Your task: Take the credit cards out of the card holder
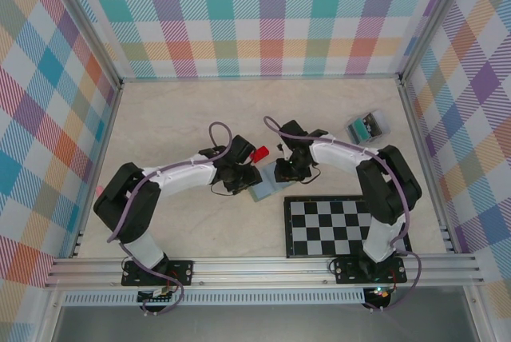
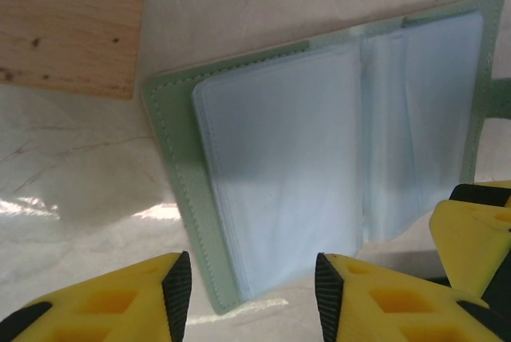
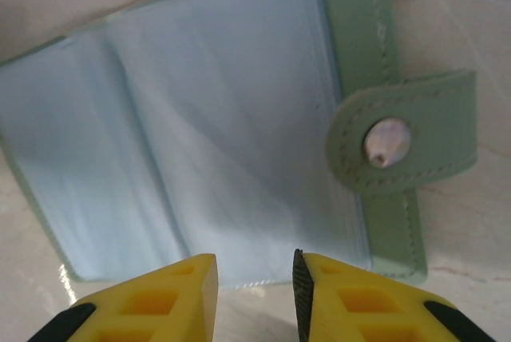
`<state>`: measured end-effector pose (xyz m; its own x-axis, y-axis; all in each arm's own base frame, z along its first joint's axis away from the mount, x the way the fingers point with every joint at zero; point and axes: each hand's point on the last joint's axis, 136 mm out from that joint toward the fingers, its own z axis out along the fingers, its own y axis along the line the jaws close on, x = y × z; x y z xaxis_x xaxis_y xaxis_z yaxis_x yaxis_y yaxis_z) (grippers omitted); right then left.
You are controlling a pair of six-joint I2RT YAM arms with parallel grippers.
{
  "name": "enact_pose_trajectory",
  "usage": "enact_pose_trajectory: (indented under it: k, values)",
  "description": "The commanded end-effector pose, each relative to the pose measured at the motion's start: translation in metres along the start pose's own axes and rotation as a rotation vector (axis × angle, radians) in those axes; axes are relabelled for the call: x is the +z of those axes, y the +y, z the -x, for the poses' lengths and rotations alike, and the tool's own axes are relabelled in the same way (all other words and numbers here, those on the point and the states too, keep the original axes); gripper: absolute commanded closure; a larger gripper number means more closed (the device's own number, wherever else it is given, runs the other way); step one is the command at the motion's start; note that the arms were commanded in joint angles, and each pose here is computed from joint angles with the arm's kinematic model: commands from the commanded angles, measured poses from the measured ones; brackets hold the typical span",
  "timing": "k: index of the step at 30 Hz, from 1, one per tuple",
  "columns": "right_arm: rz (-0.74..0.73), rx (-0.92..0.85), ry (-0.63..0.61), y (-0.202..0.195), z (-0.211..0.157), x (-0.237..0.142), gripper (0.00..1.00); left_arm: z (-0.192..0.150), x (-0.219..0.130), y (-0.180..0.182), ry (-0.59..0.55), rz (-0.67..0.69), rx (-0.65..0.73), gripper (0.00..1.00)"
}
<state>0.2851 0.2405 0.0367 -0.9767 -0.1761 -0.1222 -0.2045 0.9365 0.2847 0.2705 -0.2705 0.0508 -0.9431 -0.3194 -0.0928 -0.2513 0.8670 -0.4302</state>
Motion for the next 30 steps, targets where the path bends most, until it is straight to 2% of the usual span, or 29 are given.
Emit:
enact_pose_trajectory:
  k: [1,10,20,30]
  values:
    - [-0.034,0.02,-0.049,-0.002,0.018,-0.002,0.67,0.002,0.003,-0.012,-0.013,-0.007,0.007,0.55]
    - [-0.057,0.026,-0.018,-0.007,0.015,0.01,0.64,0.001,0.018,-0.016,0.024,-0.004,0.019,0.62]
    - [-0.058,0.037,0.054,-0.009,0.005,0.024,0.64,-0.004,0.027,-0.015,0.063,0.004,0.023,0.61]
    - [-0.024,0.038,0.131,-0.006,-0.008,0.036,0.71,-0.003,0.023,-0.037,0.072,-0.084,0.087,0.76]
